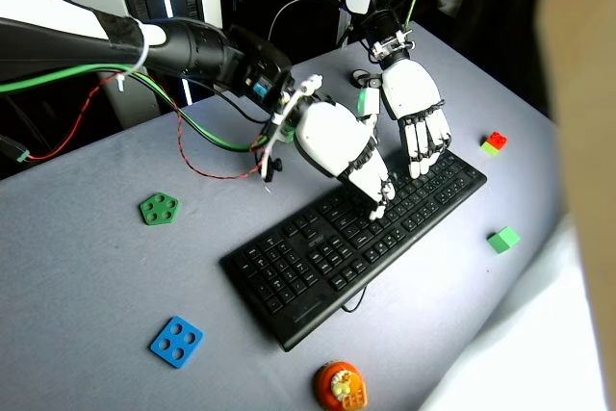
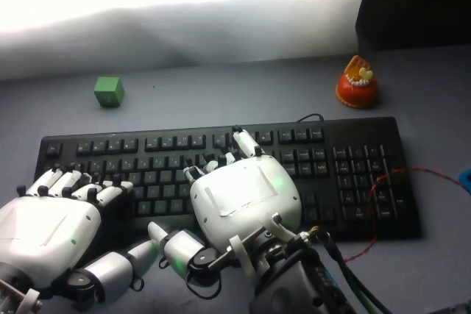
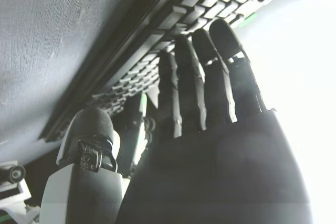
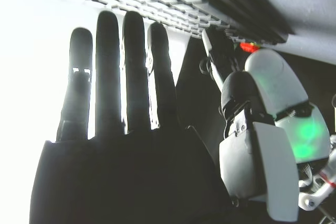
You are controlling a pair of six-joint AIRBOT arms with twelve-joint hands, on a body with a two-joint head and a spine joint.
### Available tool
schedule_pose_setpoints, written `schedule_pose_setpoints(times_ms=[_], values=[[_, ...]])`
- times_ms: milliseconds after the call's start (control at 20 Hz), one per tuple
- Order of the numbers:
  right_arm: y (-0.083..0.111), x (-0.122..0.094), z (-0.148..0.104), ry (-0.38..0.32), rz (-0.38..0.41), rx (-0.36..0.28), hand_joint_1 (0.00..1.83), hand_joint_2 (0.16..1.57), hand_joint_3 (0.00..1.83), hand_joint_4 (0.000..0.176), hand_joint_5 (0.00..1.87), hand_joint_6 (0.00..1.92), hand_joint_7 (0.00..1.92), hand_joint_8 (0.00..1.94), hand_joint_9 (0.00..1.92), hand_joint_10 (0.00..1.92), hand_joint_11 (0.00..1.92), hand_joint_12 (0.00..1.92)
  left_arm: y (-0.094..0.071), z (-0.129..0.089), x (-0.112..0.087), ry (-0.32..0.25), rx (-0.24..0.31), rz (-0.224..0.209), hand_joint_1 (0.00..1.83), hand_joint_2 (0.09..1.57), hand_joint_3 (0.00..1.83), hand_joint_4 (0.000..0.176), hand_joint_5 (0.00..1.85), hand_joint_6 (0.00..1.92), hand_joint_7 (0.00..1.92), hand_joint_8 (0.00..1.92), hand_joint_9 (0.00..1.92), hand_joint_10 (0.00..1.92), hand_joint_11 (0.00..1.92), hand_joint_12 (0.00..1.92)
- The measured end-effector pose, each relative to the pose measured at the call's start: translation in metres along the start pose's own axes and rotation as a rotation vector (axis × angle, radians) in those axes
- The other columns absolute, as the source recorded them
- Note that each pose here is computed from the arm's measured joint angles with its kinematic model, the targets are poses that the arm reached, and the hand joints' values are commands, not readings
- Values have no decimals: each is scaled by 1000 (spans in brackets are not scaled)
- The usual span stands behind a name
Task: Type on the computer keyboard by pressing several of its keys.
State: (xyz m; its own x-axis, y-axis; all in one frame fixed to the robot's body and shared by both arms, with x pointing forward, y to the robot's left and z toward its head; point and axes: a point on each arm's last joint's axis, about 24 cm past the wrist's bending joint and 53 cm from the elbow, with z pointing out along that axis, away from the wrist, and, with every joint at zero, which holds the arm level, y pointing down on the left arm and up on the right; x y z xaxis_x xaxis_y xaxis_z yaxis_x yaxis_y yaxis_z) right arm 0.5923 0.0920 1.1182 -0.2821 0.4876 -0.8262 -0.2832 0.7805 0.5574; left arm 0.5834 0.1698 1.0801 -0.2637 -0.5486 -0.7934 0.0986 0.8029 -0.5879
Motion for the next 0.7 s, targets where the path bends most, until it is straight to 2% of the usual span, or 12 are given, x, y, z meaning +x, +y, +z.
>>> schedule_pose_setpoints(times_ms=[50,150,200,250,300,350,450,500,550,600,650,700], values=[[-1,1,0,0,11,1,0,1170,0,0,545,41,636,14,368,531,0,1241,0,0,1,3,0,0,6,1287,0,9,338,51,365,65,0,787,0,1214],[-2,3,-1,-1,18,1,0,1167,0,0,694,109,622,6,308,605,0,1247,0,0,1,5,0,-1,0,1285,0,4,384,76,329,43,0,703,0,1193],[-2,4,-2,0,19,1,0,1168,0,0,764,205,620,2,301,565,0,1244,0,0,1,6,0,-1,15,1283,0,0,427,102,322,33,3,623,0,1116],[-2,4,-2,-2,19,0,0,1172,0,0,745,356,622,1,341,458,0,1175,0,1,1,5,0,0,16,1284,0,0,480,162,350,26,23,540,0,1018],[-2,3,-2,-7,19,-5,1,1187,0,0,620,484,673,7,431,405,0,1130,0,1,0,3,2,0,17,1287,1,0,527,211,384,29,27,493,0,894],[-1,4,-2,-9,28,-6,10,1192,0,0,550,503,737,27,519,429,0,1173,-1,1,0,0,2,0,49,1280,0,0,556,289,429,24,79,414,0,831],[-2,4,0,-13,49,-3,24,1189,0,0,503,308,876,51,624,750,0,1397,-1,2,-3,-8,8,6,90,1267,0,0,534,352,524,25,191,350,0,657],[0,2,0,-22,45,-6,28,1192,1,0,557,172,844,30,509,1071,156,1608,-3,2,-5,-17,11,3,58,1279,2,0,341,217,581,31,368,413,0,952],[0,2,0,-25,45,-5,28,1192,1,0,557,172,844,30,509,1071,156,1608,-3,3,-6,-19,12,0,58,1279,2,0,341,217,581,31,368,413,0,952],[1,2,0,-29,44,-4,10,1197,2,0,608,169,778,6,431,1079,146,1649,-3,3,-6,-21,11,0,49,1289,2,0,302,134,587,20,388,456,0,1113],[0,3,-1,-32,50,4,1,1194,0,0,725,223,685,0,343,906,88,1640,-2,3,-6,-21,10,0,17,1298,4,3,286,99,509,3,326,448,0,1219],[0,3,-1,-34,53,11,0,1189,0,0,816,301,614,0,334,679,17,1566,-2,3,-6,-21,10,0,3,1301,4,0,396,137,433,1,230,417,0,1194]])
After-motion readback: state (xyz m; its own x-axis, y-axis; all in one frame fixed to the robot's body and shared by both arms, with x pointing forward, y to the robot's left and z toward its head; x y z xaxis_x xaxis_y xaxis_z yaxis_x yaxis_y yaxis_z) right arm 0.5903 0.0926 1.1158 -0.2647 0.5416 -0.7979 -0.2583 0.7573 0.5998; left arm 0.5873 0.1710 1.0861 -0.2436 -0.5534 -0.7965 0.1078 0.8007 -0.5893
